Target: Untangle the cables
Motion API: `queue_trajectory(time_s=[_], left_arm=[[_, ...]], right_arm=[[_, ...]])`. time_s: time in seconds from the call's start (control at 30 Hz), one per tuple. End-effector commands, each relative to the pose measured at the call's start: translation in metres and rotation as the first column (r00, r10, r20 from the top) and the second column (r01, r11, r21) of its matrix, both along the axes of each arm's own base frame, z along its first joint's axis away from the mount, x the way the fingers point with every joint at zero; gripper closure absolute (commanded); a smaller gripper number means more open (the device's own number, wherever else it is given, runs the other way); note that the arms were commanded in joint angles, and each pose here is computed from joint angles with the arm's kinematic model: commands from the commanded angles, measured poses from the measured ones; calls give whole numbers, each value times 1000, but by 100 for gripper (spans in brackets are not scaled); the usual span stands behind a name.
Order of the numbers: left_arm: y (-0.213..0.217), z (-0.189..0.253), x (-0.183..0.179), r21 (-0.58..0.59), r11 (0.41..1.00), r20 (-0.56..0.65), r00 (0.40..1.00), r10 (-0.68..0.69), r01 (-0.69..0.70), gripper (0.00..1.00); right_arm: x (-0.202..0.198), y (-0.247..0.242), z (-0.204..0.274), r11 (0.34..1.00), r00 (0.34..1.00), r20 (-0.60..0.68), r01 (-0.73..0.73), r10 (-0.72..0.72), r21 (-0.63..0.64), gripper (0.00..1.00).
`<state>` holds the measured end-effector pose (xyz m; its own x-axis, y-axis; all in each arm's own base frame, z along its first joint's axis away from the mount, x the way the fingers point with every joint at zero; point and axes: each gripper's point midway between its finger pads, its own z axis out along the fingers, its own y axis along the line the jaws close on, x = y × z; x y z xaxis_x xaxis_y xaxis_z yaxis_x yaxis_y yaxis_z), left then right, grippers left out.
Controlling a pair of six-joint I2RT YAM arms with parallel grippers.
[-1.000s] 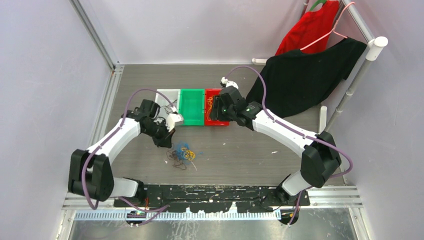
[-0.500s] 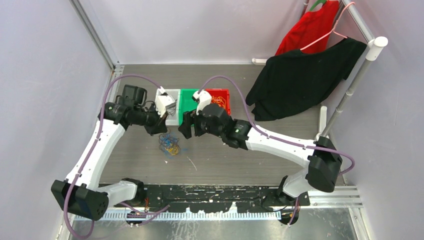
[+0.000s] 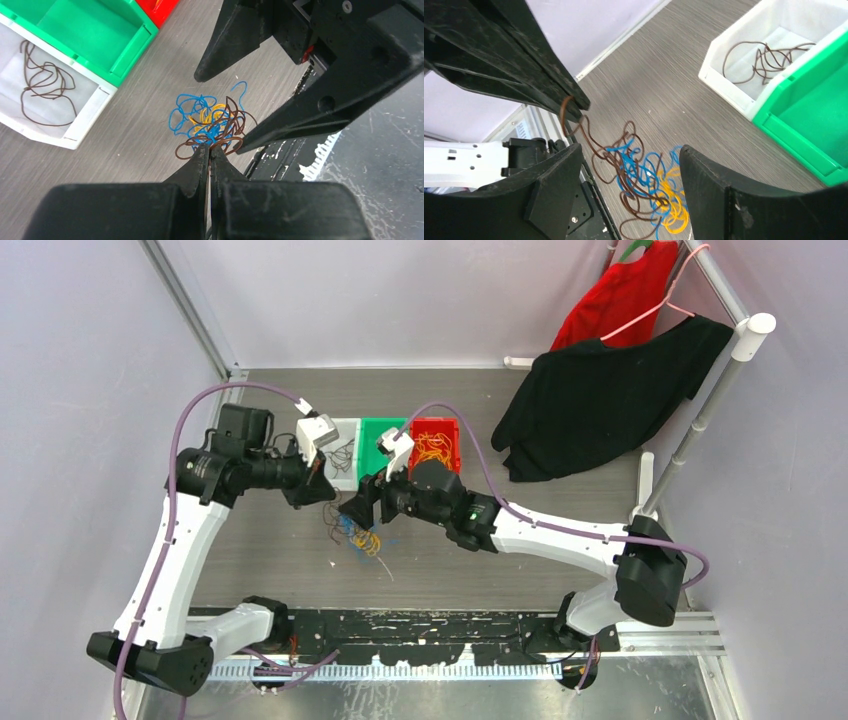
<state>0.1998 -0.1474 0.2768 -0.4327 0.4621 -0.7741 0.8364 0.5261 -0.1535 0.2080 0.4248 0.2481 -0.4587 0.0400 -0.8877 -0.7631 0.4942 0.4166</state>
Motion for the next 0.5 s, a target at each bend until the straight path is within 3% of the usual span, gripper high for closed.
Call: queue_trajectory(time_s=[0.0,0.47], left_arm=[[-10,17,-8,-70,998,-15,1000,-5,4,100],[-18,32,-9,-119,993,-23,1000,-2,0,100]], right_arm=[[-6,10,39,990,995,92,-41,29,136,25],[-6,19,20,994,996,79,-42,34,100,28]])
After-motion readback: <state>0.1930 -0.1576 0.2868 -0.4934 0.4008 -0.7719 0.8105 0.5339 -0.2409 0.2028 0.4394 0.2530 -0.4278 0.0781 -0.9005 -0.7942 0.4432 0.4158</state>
